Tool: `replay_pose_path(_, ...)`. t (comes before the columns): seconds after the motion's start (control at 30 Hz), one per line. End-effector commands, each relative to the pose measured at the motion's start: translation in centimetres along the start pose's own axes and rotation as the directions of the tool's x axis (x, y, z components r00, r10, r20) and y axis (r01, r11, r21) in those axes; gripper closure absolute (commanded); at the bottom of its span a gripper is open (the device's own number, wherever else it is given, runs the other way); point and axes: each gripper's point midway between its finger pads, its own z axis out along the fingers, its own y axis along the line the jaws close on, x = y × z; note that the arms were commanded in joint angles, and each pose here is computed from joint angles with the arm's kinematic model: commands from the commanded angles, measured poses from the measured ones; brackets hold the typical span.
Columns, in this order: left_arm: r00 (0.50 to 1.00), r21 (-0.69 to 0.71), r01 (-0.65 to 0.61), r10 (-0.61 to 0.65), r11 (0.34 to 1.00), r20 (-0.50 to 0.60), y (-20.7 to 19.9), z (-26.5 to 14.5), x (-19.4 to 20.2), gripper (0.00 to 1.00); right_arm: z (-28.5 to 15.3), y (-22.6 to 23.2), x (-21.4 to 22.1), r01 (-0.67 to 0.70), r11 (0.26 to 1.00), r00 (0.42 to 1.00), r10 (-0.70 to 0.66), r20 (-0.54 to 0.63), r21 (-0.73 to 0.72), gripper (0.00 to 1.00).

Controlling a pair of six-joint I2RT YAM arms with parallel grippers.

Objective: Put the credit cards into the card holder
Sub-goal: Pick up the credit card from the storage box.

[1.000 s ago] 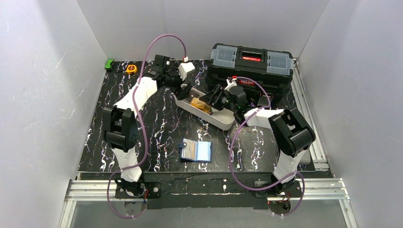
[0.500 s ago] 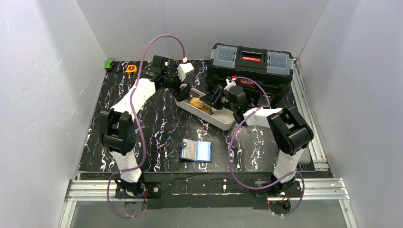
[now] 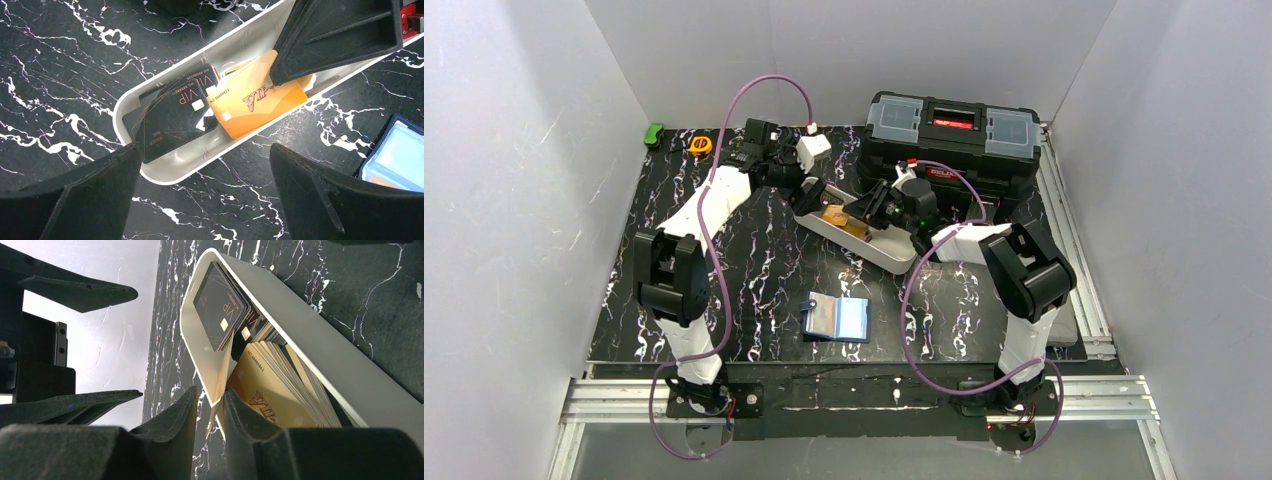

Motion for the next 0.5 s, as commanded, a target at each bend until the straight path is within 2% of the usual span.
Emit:
replay_pose_path(0.0, 0.999, 0.002, -0.023, 0.023, 1.0, 0.048, -0.7, -2.0, -1.6, 0.01, 0.9, 1.4, -0.8, 0.012, 1.0, 1.0, -0.012, 0.019, -0.027, 0.68)
replay_pose_path(0.17, 0.998, 0.004, -0.02, 0.02, 1.0, 0.056, -1.0, -2.3, -1.8, 0.01, 1.4, 1.0, -0.6, 0.023, 1.0, 1.0, -0.023, 0.006, 0.004, 0.69)
replay_pose_path(0.37, 0.998, 0.006, -0.011, 0.011, 1.0, 0.062, -1.3, -2.8, -2.0, 0.01, 1.3, 0.6, -0.6, 0.039, 0.998, 0.999, -0.039, 0.005, 0.039, 0.88)
replay_pose_path(0.47, 0.997, 0.007, -0.009, 0.008, 1.0, 0.072, -1.5, -3.3, -2.4, 0.01, 1.1, 0.6, -0.7, 0.042, 0.998, 0.999, -0.042, 0.007, 0.047, 0.93)
